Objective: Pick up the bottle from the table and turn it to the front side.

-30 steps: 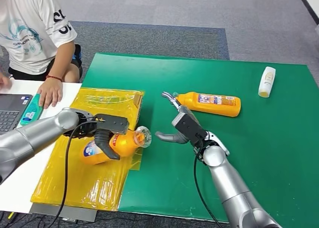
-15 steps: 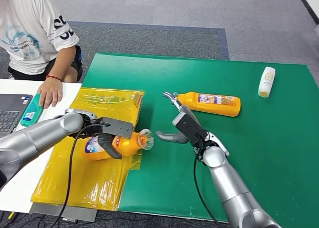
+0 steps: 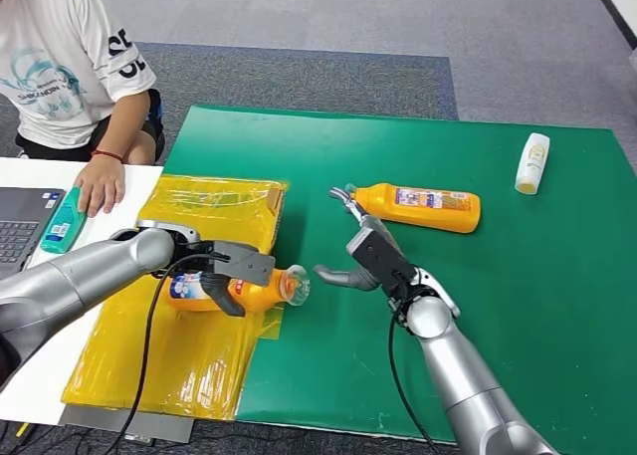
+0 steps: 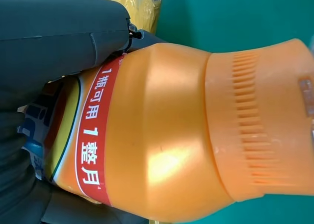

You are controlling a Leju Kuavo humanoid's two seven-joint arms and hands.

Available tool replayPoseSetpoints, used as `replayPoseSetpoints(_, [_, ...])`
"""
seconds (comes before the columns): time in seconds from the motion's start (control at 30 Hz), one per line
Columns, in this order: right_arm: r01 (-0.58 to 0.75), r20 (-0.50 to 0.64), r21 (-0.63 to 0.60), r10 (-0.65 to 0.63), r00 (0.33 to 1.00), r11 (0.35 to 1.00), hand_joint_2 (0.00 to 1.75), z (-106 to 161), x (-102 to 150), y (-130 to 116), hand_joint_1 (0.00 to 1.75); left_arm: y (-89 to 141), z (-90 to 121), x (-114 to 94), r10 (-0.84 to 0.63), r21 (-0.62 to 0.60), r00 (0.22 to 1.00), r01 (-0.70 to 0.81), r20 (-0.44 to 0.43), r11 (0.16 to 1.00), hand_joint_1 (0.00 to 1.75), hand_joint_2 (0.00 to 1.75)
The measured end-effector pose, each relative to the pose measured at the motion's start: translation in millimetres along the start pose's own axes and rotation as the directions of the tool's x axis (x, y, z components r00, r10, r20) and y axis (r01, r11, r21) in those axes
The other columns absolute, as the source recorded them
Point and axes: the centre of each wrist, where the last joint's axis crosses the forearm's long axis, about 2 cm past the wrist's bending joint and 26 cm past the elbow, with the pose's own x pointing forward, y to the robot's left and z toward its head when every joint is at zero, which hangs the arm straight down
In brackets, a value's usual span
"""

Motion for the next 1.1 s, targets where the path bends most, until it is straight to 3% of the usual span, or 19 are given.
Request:
replayPoseSetpoints(0.07, [-0.001,-0.001,-0.001,0.001,1.0,1.0,1.75,0,0,0,0.0,0,0,0,0.002,0.004,1.0,-0.002,0.002,1.0,0.12,1.75])
replayPoseSetpoints(0.1, [-0.001,-0.002,-0.001,0.001,1.0,1.0,1.75,0,0,0,0.0,0,0,0,0.002,0.006,1.0,-0.002,0.003,1.0,0.0,1.75])
replayPoseSetpoints(0.83, [-0.008,-0.023,-0.024,0.007,1.0,1.0,1.75,4,-3,-4,0.0,-9,-8,0,0.023,0.079,0.998,-0.027,0.052,0.997,0.0,1.75])
replayPoseSetpoints(0.97, [0.044,-0.001,-0.035,-0.044,0.999,0.998,1.75,12,-5,-3,0.0,-27,-17,-1,-0.01,0.214,0.981,-0.032,0.194,0.976,0.0,1.75])
replayPoseSetpoints(1.1, [0.234,0.08,0.005,-0.234,0.969,0.972,1.75,32,-11,-3,0.0,-75,-35,5,-0.039,0.354,0.909,-0.122,0.416,0.927,0.0,1.75])
